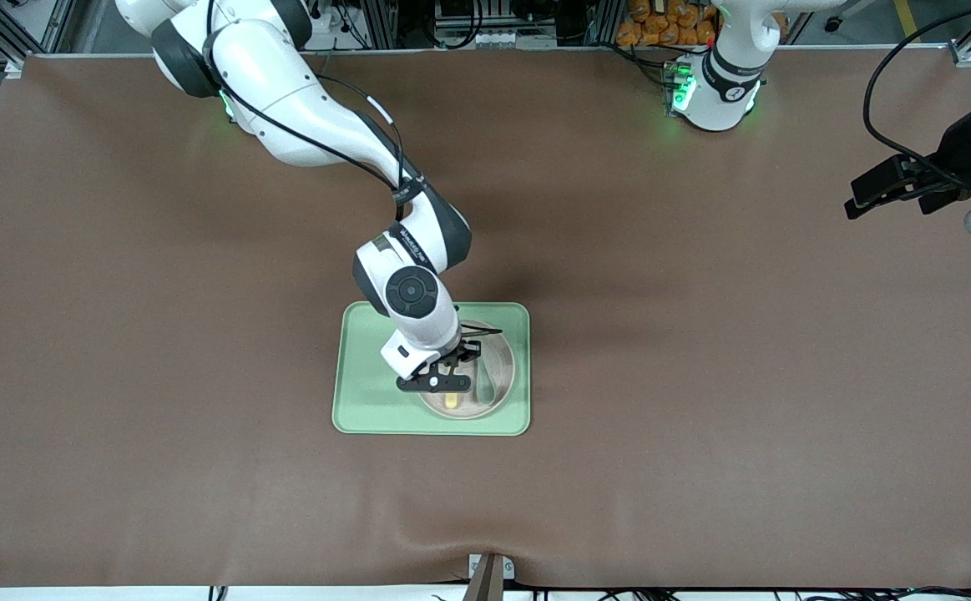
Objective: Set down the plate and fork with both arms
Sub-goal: 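Carry the fork with the right gripper beside the plate on the tray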
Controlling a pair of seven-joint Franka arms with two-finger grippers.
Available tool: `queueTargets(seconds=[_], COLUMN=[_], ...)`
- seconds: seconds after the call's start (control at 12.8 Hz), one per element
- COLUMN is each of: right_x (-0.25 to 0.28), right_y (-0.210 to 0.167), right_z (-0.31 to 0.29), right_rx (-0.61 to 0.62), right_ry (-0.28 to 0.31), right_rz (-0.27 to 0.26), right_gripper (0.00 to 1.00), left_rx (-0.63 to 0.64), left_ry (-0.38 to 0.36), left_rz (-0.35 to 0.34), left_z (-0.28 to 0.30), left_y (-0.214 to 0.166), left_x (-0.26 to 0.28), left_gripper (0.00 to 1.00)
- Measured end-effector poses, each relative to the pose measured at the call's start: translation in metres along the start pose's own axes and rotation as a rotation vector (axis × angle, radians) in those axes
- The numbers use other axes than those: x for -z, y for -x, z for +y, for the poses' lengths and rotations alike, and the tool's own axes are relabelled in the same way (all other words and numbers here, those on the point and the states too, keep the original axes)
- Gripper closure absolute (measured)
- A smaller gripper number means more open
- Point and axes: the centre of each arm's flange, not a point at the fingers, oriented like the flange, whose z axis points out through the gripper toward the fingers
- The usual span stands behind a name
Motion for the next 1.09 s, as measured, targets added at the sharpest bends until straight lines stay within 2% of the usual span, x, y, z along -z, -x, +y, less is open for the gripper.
queueTargets(seconds=[0.16,0.31,0.62,0.78,1.09], right_x=[0.025,0.045,0.048,0.037,-0.001], right_y=[-0.011,-0.032,-0.058,-0.055,-0.030], right_z=[0.008,0.036,0.107,0.128,0.138], right_rx=[-0.019,-0.061,-0.134,-0.125,-0.096], right_ry=[0.013,0.008,0.022,0.012,0.002], right_rz=[-0.012,-0.003,-0.040,-0.052,-0.023], right_gripper=[0.85,0.85,0.85,0.85,0.85], left_rx=[0.004,0.007,0.007,0.007,0.007], left_ry=[0.001,0.001,0.001,0.001,0.001], left_rz=[0.004,0.007,0.007,0.007,0.007], left_z=[-0.002,-0.004,-0.004,-0.004,-0.004], left_y=[0.000,0.000,0.000,0.000,0.000], left_x=[0.001,0.003,0.003,0.003,0.003], left_gripper=[0.00,0.00,0.00,0.00,0.00])
